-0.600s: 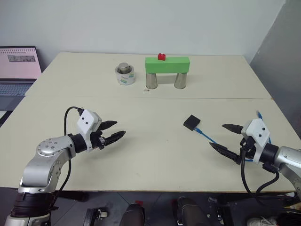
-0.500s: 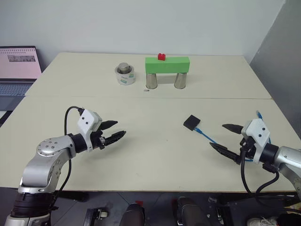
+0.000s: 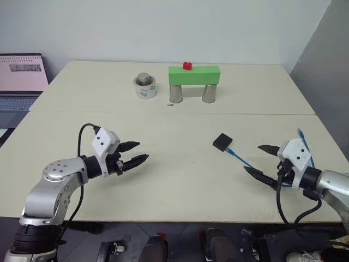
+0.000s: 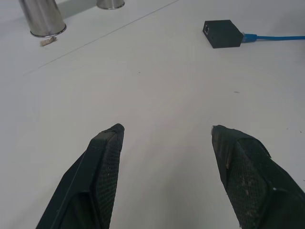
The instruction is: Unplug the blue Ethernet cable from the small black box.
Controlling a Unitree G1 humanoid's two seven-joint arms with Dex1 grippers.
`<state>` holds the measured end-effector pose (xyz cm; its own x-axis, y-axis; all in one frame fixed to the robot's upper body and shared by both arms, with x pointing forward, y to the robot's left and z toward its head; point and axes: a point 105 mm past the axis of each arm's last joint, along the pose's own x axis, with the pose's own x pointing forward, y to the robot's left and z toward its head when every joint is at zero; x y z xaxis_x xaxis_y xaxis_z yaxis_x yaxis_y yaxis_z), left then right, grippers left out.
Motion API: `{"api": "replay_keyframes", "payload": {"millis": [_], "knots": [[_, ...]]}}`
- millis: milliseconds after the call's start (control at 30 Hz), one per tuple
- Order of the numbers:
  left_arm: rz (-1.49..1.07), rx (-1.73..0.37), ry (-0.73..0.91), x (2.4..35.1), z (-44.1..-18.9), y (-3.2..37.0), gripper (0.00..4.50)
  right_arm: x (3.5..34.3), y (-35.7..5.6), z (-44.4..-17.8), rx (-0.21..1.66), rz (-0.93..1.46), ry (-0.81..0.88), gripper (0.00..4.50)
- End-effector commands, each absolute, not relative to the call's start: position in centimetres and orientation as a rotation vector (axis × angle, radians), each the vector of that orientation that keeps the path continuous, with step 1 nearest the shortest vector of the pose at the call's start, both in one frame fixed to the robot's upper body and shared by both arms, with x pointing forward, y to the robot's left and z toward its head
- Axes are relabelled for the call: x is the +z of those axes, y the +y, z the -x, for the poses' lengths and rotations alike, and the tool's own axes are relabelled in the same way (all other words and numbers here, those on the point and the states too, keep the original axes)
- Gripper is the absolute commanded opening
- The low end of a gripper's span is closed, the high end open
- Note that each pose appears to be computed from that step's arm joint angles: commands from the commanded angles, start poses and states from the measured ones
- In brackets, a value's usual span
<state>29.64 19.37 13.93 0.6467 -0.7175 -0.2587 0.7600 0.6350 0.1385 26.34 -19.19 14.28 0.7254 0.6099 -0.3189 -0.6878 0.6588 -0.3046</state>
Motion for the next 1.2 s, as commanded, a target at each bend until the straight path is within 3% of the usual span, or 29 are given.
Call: {"api": "replay_keyframes", "payload": {"millis": [33,233,567,667,1033,1167,1200], "knots": [[-0.234,-0.94,0.129,15.6,-29.2,17.5,3.15,14.0,-19.4,-27.3,0.682,0.438,0.196,4.43],[-0.199,-1.103,0.163,15.0,-28.0,15.3,3.15,12.1,-18.3,-29.4,0.671,0.354,0.219,4.43],[-0.243,-1.129,0.149,14.9,-28.8,14.3,3.15,9.5,-16.7,-34.1,0.709,0.3,0.259,4.43],[-0.245,-1.129,0.145,14.8,-28.9,14.2,3.15,9.1,-16.6,-34.5,0.733,0.301,0.273,3.9],[-0.228,-1.111,0.141,14.7,-28.9,14.4,3.15,9.1,-16.5,-34.6,0.782,0.362,0.284,1.06],[-0.192,-1.105,0.142,14.6,-29.3,14.3,3.15,9.7,-16.0,-34.7,0.806,0.434,0.25,0.17],[-0.172,-1.101,0.143,14.6,-29.4,14.3,3.15,10.0,-15.7,-34.6,0.822,0.463,0.228,0.12]]}}
